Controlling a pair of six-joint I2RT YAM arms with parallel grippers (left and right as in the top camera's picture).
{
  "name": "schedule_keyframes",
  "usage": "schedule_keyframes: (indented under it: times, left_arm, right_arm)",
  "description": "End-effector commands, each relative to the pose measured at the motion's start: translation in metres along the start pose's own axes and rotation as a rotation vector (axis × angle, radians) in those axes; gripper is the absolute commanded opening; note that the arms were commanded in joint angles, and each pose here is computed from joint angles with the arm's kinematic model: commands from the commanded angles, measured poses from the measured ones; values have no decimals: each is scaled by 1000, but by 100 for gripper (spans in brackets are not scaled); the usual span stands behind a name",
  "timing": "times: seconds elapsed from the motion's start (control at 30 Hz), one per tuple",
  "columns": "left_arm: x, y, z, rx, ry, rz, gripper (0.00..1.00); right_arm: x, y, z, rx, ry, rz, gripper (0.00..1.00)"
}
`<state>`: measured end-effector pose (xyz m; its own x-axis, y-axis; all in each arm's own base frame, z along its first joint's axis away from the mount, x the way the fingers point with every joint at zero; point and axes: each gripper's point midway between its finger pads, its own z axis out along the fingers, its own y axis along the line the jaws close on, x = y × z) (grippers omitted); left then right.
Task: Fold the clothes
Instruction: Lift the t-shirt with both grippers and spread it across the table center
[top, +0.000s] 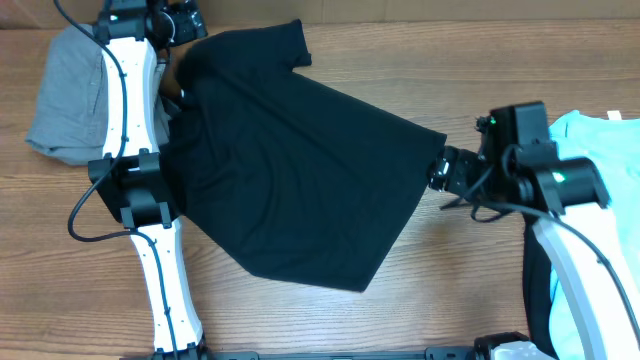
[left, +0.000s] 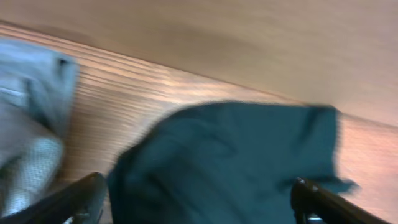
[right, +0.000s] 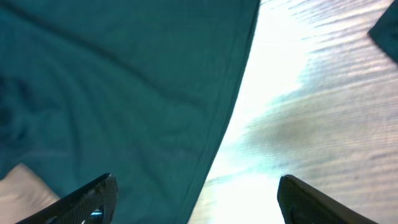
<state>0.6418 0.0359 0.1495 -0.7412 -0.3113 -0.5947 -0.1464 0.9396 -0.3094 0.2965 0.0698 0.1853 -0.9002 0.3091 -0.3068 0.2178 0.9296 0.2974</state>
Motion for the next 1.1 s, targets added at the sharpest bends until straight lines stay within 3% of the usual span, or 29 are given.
schedule_keyframes:
  times: [0.0, 0.27, 0.47, 0.8, 0.9, 0.93, 1.03, 1.07]
  left_arm:
    - [-1, -71, -29, 217, 9, 93, 100]
    - [-3, -110, -124, 255, -2, 236, 100]
    - [12, -131, -221, 237, -14, 278, 100]
    - [42, -173, -337, 282, -92, 364, 100]
    - [45, -181, -363, 274, -146, 391, 100]
    - [47, -184, -370, 285, -156, 399, 100]
    - [53, -195, -385, 312, -176, 423, 100]
    - [55, -198, -389, 319, -181, 430, 100]
  right_arm:
    - [-14, -14, 24, 88, -12, 11, 87]
    - [-60, -37, 103, 147, -35, 65, 82]
    - [-82, -36, 154, 24, -33, 109, 81]
    - [-71, -52, 211, 53, 32, 124, 77]
    - [-60, -59, 225, 71, 74, 152, 69]
    - [-56, -60, 229, 69, 90, 157, 62]
    - [-47, -47, 236, -17, 142, 147, 38]
    - [-47, -42, 236, -48, 145, 117, 21]
